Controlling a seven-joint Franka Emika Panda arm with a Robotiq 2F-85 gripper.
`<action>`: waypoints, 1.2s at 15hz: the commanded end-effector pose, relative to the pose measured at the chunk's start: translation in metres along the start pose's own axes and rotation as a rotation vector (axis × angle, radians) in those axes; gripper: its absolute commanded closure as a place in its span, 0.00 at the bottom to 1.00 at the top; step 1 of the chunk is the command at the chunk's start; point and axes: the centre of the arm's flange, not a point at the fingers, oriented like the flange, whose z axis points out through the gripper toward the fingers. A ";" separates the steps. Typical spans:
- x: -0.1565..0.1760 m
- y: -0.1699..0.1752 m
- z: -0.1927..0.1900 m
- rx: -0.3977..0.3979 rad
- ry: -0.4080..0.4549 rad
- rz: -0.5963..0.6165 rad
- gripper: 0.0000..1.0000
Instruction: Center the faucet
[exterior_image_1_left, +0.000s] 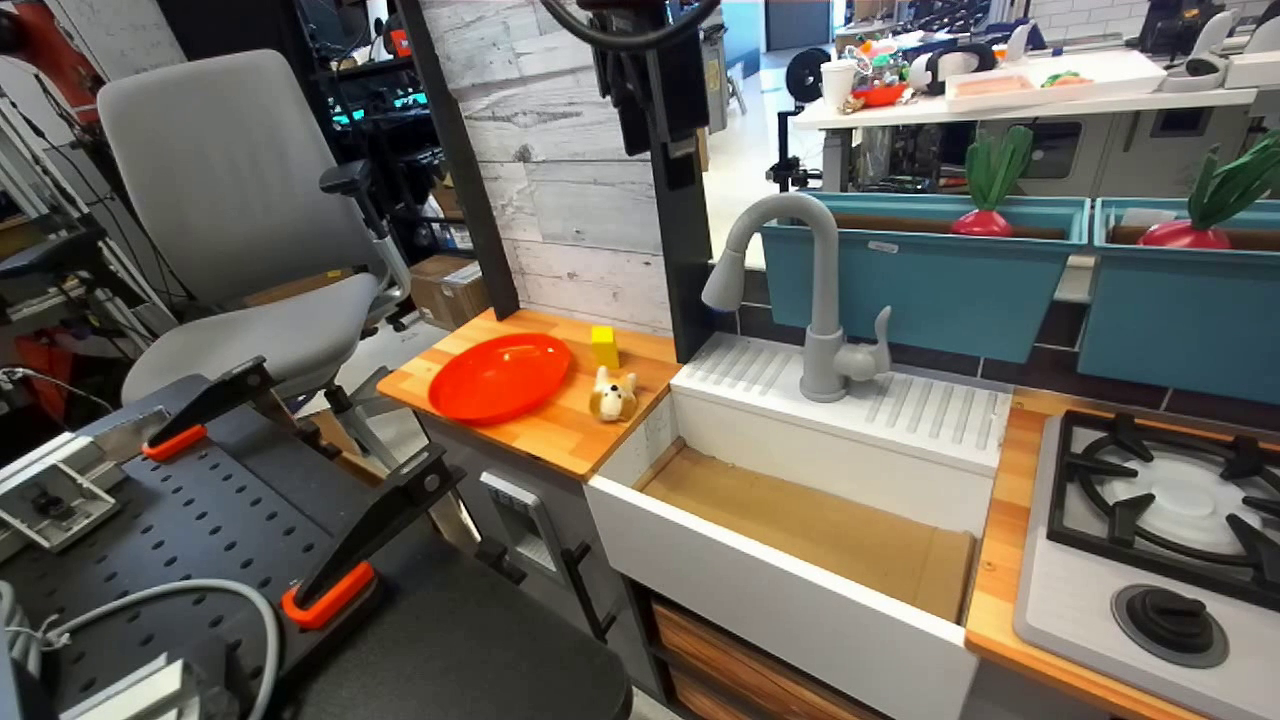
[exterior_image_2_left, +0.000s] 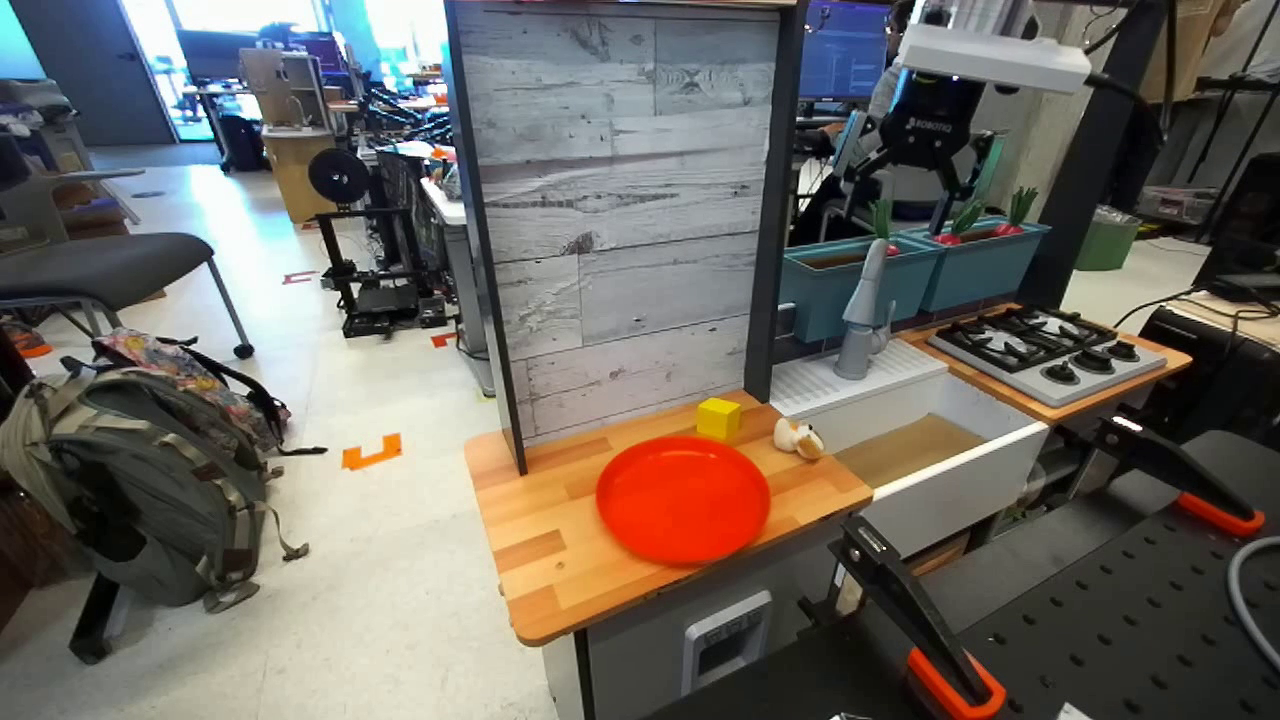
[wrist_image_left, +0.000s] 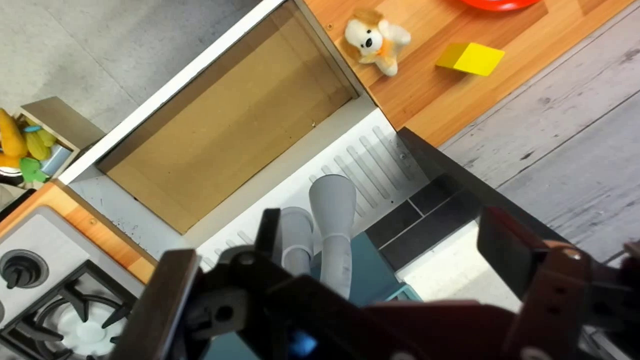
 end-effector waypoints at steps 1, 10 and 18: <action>0.027 0.001 0.016 -0.015 -0.001 0.043 0.00; 0.065 0.013 0.046 -0.040 -0.038 0.116 0.00; 0.080 0.013 0.067 -0.067 -0.045 0.141 0.36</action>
